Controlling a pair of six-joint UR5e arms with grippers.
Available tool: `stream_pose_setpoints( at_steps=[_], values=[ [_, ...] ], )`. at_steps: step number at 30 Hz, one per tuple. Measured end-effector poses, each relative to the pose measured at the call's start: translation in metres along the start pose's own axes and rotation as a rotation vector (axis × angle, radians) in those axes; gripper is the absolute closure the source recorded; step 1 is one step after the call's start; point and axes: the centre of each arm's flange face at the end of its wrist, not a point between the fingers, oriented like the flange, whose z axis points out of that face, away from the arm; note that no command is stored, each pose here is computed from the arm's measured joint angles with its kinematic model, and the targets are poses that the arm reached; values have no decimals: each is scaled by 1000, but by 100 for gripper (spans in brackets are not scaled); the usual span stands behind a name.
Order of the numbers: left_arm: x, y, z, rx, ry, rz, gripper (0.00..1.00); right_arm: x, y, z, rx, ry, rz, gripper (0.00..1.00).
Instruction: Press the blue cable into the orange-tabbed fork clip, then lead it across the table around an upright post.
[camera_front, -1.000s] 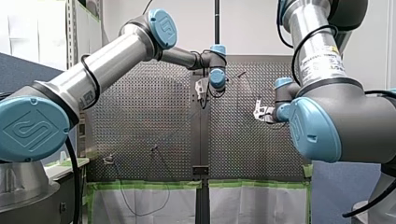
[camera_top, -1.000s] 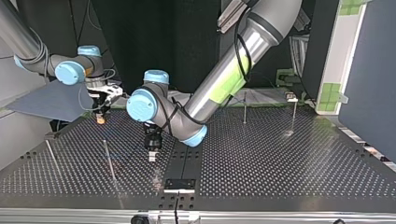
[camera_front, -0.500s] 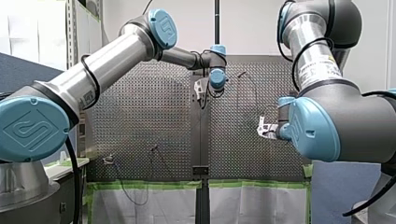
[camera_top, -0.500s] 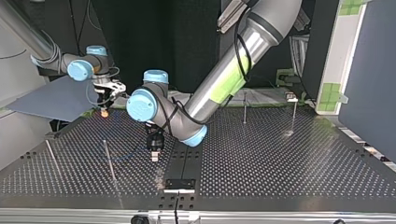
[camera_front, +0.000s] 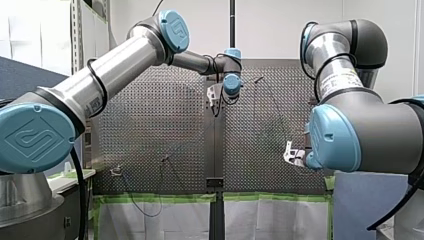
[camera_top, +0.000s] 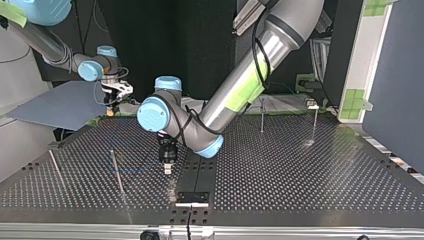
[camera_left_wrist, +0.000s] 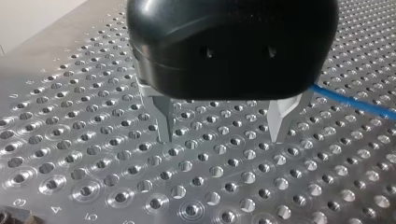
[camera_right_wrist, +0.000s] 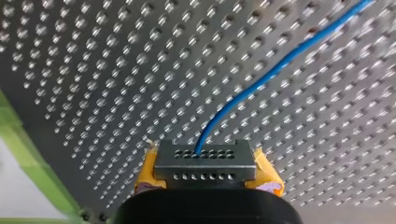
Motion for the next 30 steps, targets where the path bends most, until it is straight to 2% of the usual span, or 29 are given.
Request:
stream_pose_setpoints(
  at_steps=[10,14,24,30],
  values=[
    [0,4,1,-16,1,15,0,-48,33,6,-32,4,-2,100],
    [0,4,1,-17,2,19,0,-70,47,6,-49,-19,-2,100],
    [5,6,0,-25,13,35,0,-123,71,-3,-86,-91,14,100],
    [7,6,-1,-26,17,38,0,-131,79,-2,-97,-98,19,100]
  ],
)
